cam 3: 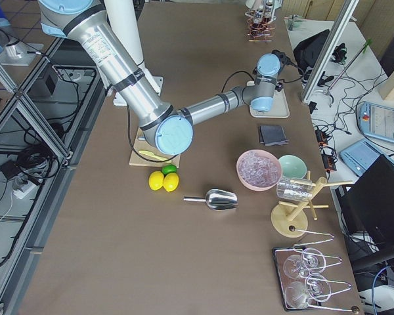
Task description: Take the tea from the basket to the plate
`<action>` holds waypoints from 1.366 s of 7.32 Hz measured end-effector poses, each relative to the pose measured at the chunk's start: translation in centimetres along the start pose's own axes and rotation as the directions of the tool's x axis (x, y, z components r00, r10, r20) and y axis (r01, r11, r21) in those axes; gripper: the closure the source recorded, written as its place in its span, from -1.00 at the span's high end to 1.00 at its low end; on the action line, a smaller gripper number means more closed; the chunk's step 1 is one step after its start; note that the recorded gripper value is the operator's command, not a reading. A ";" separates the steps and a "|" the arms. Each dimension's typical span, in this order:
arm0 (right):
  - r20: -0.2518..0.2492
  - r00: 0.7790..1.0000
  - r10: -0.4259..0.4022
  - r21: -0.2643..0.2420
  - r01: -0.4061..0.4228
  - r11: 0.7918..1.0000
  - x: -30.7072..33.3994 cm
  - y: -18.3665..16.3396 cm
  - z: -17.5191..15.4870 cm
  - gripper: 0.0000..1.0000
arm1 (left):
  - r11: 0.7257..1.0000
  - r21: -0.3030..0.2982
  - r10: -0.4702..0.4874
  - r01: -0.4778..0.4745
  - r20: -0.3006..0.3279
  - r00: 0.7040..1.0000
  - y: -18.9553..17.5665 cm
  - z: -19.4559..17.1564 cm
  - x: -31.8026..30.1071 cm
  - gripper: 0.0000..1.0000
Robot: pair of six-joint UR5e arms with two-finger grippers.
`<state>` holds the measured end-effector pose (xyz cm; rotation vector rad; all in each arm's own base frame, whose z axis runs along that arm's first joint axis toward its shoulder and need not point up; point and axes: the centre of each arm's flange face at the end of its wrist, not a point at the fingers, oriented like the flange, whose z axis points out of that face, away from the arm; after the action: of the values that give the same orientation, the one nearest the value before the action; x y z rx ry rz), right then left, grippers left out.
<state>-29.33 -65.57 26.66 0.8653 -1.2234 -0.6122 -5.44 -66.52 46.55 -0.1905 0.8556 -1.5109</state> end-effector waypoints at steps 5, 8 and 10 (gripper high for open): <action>-0.205 0.821 0.533 -0.400 -0.567 0.720 2.9 14.2 -6.7 1.00 | 0.772 -0.204 0.616 -0.602 0.005 0.788 -4.0 -1.3 -14.0 0.96; -0.438 0.754 0.489 -0.446 -0.655 0.610 5.0 24.6 -16.3 1.00 | 0.415 -0.228 0.897 -0.881 -0.058 0.438 -5.6 -1.0 -20.5 0.96; -0.551 0.681 0.482 -0.433 -0.727 0.532 7.3 28.5 -22.8 1.00 | 0.194 -0.235 0.970 -0.952 -0.101 0.222 -6.2 -1.0 -24.1 0.96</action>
<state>-6.79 -50.44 52.04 -0.0806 -0.7941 -0.2038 -7.04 -44.75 58.59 0.1365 0.8280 -0.1286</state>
